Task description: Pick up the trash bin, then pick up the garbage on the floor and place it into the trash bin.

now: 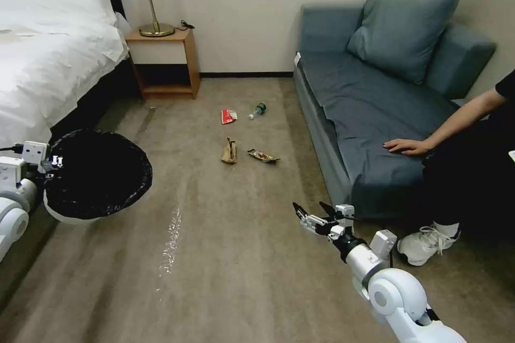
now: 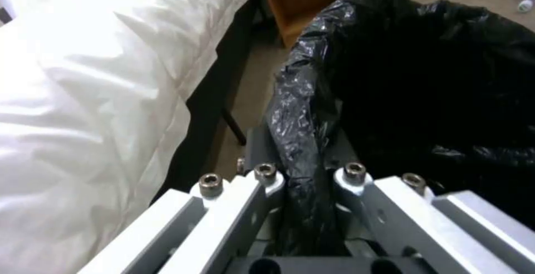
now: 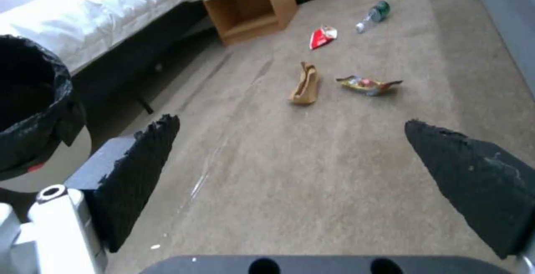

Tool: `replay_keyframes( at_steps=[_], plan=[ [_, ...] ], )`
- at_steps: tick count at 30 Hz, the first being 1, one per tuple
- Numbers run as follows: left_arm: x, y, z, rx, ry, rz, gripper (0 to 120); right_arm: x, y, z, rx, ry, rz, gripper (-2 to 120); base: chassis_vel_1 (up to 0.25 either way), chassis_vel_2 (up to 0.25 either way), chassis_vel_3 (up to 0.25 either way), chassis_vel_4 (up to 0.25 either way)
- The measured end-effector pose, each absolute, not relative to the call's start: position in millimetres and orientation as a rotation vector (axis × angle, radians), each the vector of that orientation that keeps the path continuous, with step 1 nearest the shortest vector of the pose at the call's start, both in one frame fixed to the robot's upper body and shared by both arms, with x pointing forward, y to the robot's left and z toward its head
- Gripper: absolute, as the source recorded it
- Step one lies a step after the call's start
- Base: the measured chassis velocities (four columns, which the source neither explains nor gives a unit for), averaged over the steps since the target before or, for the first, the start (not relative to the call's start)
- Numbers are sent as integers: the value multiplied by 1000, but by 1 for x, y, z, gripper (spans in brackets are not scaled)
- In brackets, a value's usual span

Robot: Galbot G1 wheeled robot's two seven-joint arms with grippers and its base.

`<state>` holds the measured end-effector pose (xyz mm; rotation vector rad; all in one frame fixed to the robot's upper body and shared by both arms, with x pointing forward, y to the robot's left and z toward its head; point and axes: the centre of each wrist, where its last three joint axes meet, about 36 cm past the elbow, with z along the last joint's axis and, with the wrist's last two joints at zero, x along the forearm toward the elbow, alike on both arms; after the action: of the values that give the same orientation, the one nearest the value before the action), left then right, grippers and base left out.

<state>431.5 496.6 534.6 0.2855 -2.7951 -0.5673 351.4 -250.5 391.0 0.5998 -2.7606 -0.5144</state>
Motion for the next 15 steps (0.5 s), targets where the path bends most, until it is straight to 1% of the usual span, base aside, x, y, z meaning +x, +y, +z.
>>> replay_keyframes(
  at_steps=[15],
  plan=[
    [430, 499, 532, 293, -2786, -568, 4, 347, -245, 385, 629, -2742, -500, 100, -61, 66, 60, -72]
  ],
)
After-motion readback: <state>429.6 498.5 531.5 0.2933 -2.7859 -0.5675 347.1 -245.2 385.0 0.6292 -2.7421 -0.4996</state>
